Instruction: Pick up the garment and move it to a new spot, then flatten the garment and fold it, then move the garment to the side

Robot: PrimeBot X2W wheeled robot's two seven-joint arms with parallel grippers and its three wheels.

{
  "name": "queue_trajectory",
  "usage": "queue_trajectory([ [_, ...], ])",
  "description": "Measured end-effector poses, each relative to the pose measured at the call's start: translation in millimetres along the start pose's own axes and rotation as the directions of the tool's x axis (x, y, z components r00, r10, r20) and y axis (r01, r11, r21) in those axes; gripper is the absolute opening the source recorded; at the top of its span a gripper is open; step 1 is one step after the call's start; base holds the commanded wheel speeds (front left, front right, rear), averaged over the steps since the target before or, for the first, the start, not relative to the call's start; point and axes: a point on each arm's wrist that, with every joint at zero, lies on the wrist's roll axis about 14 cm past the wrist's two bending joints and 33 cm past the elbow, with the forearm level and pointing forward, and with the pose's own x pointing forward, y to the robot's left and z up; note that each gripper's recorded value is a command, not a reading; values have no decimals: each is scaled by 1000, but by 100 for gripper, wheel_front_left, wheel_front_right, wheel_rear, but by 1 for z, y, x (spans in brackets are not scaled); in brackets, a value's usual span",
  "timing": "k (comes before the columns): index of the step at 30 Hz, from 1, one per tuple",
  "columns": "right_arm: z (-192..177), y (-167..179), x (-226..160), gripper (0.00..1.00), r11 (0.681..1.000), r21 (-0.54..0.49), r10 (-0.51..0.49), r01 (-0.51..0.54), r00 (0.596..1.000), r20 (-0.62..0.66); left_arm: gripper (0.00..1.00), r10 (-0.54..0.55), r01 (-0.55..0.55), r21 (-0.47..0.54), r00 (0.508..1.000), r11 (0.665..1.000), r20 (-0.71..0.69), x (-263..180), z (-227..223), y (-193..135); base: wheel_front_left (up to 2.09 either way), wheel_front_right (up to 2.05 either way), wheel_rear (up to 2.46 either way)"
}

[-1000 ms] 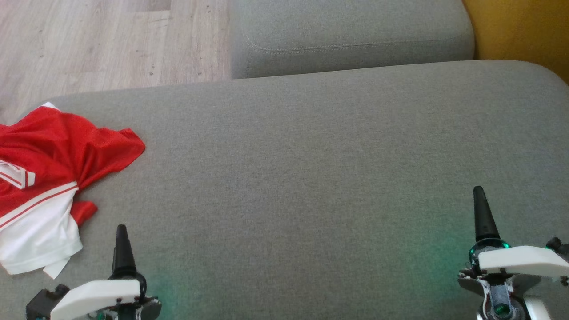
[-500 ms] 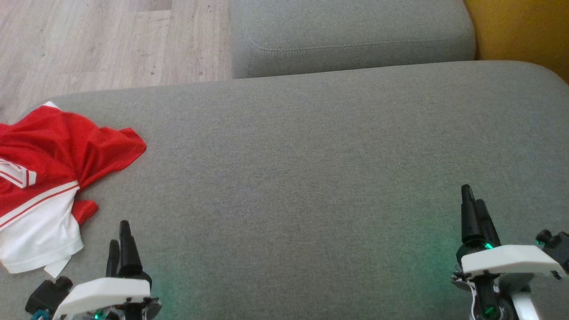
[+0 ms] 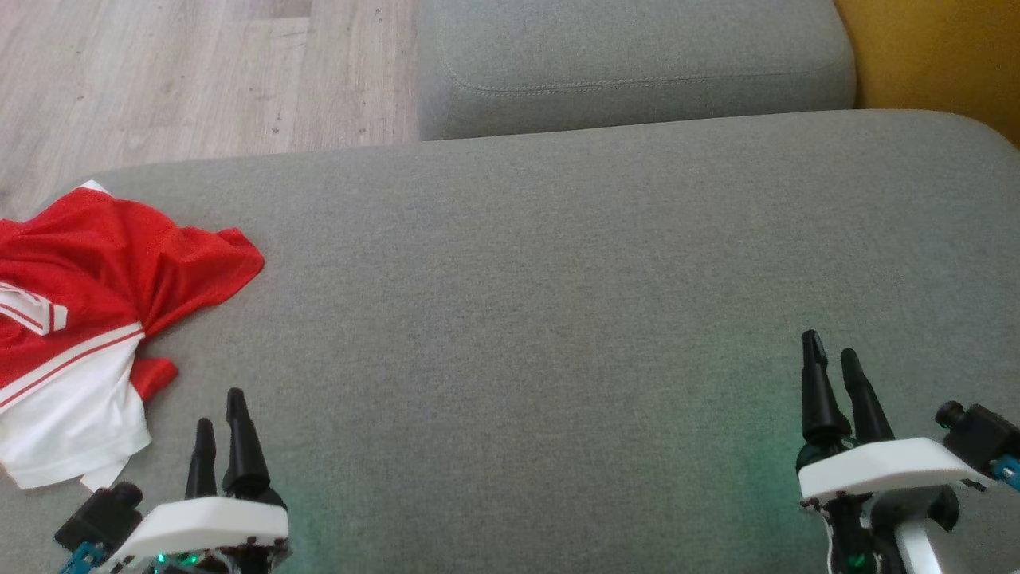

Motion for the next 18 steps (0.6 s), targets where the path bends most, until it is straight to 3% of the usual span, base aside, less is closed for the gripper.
queue_trajectory([
  [18,-5,11,-2,100,967,-250,52,-52,999,-5,100,-46,48,262,999,964,-13,-2,-4,-5,0,0,0],
])
